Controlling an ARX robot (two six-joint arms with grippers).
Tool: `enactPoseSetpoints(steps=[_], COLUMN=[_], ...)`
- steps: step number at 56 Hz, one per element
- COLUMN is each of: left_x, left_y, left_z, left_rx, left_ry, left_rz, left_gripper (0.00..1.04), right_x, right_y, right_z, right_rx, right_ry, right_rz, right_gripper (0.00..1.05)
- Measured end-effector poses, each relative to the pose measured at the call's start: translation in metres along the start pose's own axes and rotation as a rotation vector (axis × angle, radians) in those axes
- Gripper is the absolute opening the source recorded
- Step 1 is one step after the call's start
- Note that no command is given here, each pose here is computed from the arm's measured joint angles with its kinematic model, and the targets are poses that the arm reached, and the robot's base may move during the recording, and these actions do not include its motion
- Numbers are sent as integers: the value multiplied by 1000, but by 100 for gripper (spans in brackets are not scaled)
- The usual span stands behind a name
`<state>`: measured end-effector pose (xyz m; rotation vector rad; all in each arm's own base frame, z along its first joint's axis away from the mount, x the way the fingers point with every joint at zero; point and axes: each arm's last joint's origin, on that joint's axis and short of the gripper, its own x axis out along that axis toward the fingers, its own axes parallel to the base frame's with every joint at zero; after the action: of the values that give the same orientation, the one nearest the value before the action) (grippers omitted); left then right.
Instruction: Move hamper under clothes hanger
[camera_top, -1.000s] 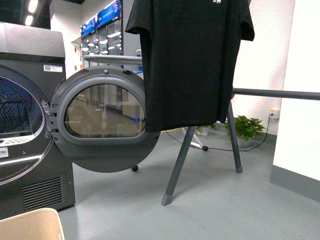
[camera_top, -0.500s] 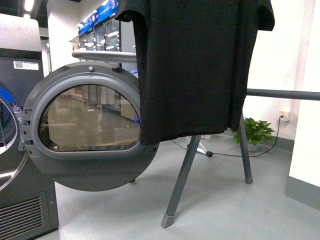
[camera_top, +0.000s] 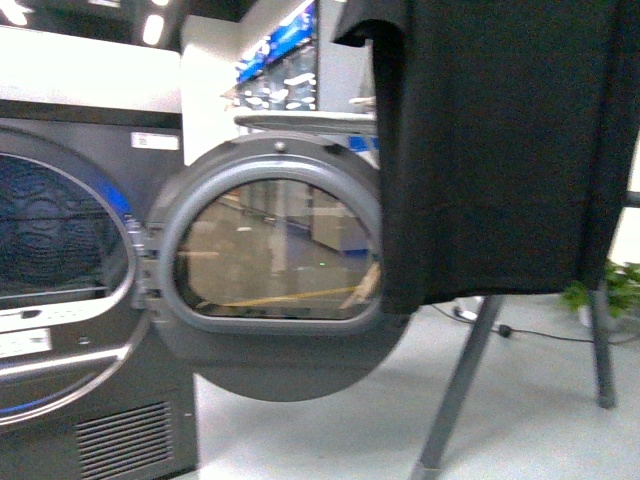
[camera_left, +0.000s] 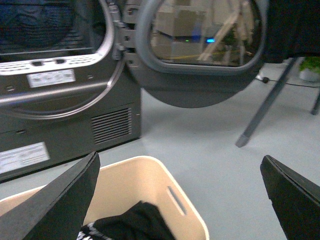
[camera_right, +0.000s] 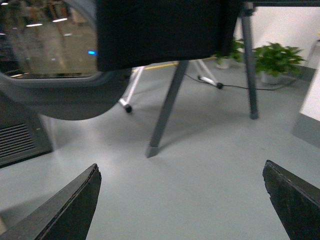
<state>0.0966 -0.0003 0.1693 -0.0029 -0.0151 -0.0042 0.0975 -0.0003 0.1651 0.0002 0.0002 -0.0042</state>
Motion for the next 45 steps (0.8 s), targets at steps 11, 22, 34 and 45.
enactPoseSetpoints(steps=[11,22,34,45], left_x=[0,0,0,0], left_y=[0,0,0,0], left_z=[0,0,0,0], left_rx=[0,0,0,0], left_ry=[0,0,-1,-1], left_rz=[5,2,6,4], left_gripper=[98,98,98,98], right_x=[0,0,0,0], right_y=[0,0,0,0], right_z=[0,0,0,0], right_rx=[0,0,0,0], right_ry=[0,0,0,0], right_rz=[5,5,7,5], right_gripper=[97,97,97,97])
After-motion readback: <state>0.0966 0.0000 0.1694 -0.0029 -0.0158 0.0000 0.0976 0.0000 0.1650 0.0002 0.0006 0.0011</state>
